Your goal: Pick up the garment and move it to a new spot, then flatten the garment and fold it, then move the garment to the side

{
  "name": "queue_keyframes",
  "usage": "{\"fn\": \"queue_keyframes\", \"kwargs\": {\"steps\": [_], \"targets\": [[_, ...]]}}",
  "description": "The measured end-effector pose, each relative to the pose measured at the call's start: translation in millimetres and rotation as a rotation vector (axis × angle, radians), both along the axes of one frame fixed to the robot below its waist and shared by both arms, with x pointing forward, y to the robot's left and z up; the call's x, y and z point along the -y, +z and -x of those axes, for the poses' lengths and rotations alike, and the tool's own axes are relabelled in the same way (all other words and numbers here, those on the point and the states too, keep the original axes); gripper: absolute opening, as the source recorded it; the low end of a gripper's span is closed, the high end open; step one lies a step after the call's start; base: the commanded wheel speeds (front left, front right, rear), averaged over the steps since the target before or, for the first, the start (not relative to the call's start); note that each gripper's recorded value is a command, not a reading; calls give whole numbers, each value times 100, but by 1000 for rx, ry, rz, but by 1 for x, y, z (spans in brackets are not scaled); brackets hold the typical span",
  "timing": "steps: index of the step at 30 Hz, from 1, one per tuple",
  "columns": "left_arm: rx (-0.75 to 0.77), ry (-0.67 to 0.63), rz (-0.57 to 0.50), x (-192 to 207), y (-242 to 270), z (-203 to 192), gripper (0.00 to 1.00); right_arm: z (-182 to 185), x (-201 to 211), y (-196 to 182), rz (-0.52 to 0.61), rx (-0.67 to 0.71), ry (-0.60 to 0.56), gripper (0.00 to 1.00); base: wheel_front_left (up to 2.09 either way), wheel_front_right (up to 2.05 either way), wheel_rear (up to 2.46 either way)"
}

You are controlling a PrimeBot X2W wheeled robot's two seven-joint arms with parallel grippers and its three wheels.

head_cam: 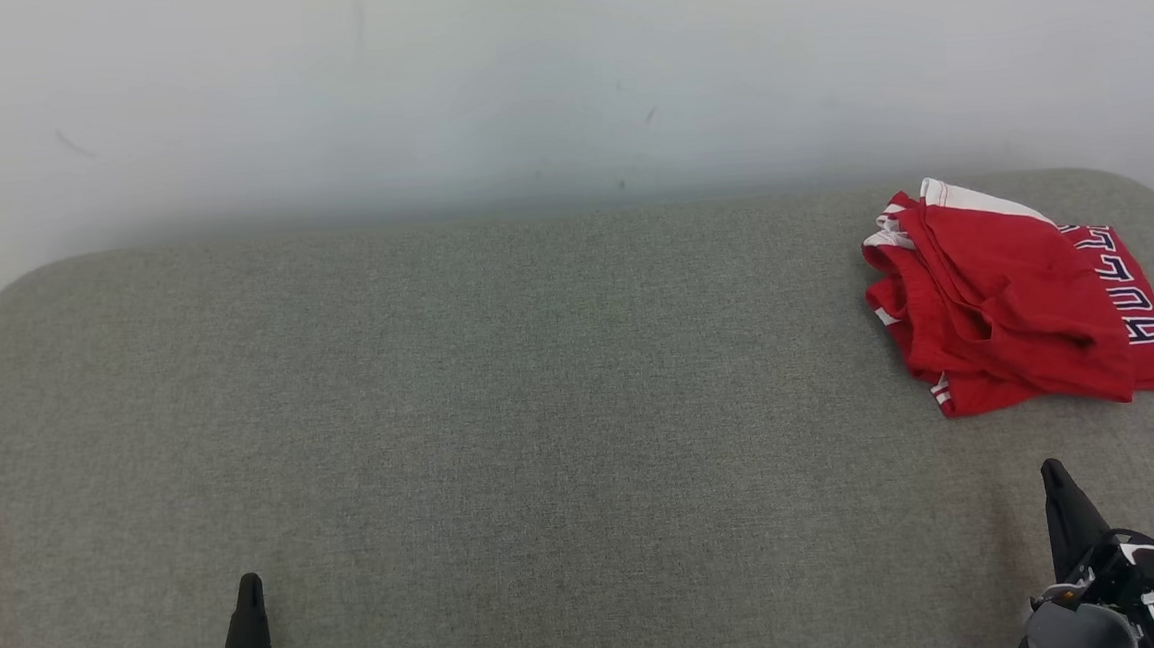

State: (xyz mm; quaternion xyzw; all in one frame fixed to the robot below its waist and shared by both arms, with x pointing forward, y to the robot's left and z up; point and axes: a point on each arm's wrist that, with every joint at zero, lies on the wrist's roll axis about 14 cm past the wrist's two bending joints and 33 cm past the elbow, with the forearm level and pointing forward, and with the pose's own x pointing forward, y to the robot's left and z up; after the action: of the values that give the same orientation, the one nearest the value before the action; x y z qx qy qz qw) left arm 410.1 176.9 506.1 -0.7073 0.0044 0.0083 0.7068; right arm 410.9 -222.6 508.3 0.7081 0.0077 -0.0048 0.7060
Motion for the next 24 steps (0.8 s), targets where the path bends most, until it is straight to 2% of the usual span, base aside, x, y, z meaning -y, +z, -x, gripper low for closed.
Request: {"fn": "queue_keyframes", "kwargs": {"steps": [24], "targets": [[0, -1, 0, 0, 0, 0, 0, 0, 0, 0, -3, 0, -2, 0, 0, 0, 0]]}}
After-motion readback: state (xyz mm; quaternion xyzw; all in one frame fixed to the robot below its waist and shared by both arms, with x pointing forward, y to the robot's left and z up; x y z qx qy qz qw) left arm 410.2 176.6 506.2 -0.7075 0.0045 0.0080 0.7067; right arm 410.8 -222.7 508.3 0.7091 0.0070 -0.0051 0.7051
